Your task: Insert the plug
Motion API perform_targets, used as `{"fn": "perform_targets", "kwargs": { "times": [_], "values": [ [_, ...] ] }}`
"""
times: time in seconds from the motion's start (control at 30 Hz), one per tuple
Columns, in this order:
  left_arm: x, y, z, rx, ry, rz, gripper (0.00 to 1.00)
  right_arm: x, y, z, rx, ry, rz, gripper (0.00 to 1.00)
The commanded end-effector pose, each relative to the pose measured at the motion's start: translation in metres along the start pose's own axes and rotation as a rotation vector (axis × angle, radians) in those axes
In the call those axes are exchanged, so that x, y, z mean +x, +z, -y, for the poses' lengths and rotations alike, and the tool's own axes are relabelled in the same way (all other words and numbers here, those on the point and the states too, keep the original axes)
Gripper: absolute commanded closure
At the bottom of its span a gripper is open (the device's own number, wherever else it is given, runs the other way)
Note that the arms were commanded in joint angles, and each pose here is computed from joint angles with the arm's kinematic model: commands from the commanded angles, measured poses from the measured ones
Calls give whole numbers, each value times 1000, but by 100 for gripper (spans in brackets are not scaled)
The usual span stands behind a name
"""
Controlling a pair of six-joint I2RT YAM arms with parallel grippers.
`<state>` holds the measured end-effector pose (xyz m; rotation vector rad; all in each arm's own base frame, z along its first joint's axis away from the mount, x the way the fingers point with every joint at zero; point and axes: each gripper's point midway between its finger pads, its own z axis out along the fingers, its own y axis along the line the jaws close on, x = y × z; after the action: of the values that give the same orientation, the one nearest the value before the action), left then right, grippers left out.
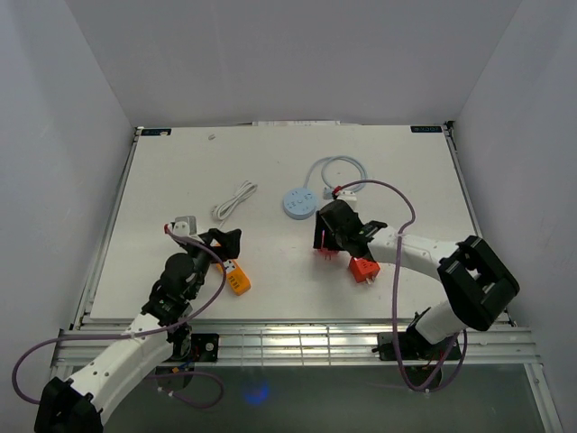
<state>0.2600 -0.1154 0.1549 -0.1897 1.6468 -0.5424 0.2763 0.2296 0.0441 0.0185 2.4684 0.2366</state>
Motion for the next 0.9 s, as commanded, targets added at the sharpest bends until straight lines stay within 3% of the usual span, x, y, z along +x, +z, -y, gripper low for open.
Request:
{"fn": "perform_targets", "kwargs": {
  "times": [0.0, 0.33, 0.6, 0.87],
  "values": [
    [-12, 6, 25, 88, 0, -12, 2, -42, -22, -42, -258, -165, 199, 44],
    [-10, 17, 85, 261, -92, -222, 2, -39, -72, -81, -632, -552, 366, 47],
    [5, 16, 127, 343, -114, -554, 2, -31, -101, -90, -778, -683, 446, 46],
    [21, 14, 156, 442, -182, -767, 2, -23, -114, -93, -852, -716, 489, 48]
  ]
}}
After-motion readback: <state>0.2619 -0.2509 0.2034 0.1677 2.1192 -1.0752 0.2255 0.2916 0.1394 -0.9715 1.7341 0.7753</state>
